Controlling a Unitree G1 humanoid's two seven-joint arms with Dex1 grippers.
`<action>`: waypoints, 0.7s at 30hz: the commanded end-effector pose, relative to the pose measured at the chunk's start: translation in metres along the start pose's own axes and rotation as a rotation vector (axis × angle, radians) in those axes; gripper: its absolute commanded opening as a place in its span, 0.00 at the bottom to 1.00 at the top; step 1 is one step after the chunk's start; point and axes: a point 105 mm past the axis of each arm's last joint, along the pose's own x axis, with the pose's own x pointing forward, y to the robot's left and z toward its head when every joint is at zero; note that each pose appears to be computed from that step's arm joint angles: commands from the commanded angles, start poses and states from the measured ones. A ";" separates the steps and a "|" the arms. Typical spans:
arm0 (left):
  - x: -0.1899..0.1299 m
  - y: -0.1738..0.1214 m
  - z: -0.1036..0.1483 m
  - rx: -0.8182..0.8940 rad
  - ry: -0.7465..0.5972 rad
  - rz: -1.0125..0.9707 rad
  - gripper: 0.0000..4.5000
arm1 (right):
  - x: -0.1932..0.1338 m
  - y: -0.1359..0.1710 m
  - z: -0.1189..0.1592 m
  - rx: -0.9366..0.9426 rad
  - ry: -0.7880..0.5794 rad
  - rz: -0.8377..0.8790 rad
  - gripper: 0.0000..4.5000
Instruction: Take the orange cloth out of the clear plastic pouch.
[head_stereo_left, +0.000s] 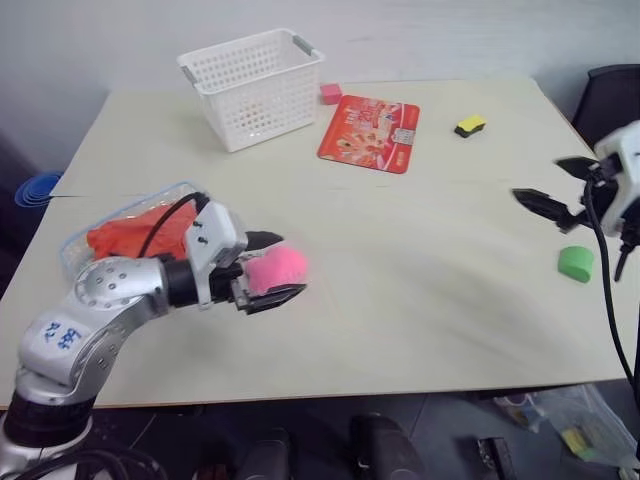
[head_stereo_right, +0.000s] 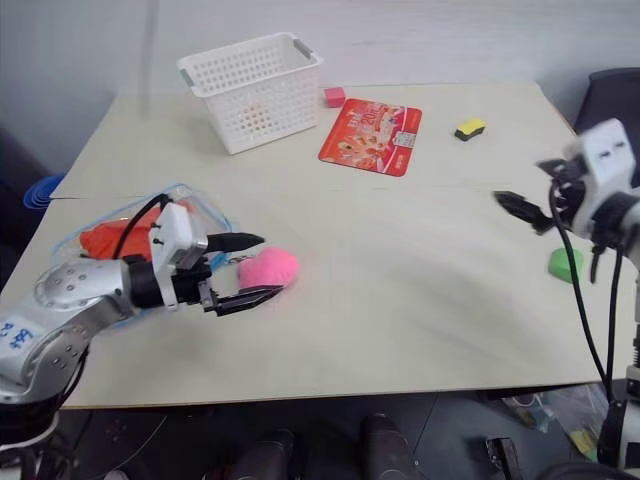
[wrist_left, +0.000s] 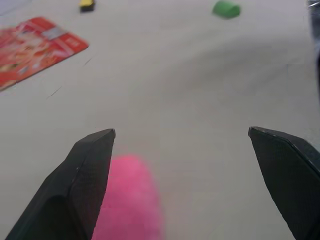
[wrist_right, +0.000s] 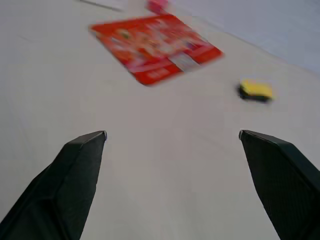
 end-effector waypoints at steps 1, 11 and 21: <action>-0.030 0.023 -0.018 0.070 0.158 0.243 1.00 | 0.010 0.053 0.034 -0.035 -0.097 0.327 0.99; -0.115 0.038 -0.101 0.159 0.640 0.597 1.00 | 0.014 0.144 0.057 -0.102 -0.175 0.949 0.99; -0.099 0.057 -0.118 0.301 0.650 0.535 1.00 | 0.016 0.142 0.052 -0.080 -0.170 0.913 0.99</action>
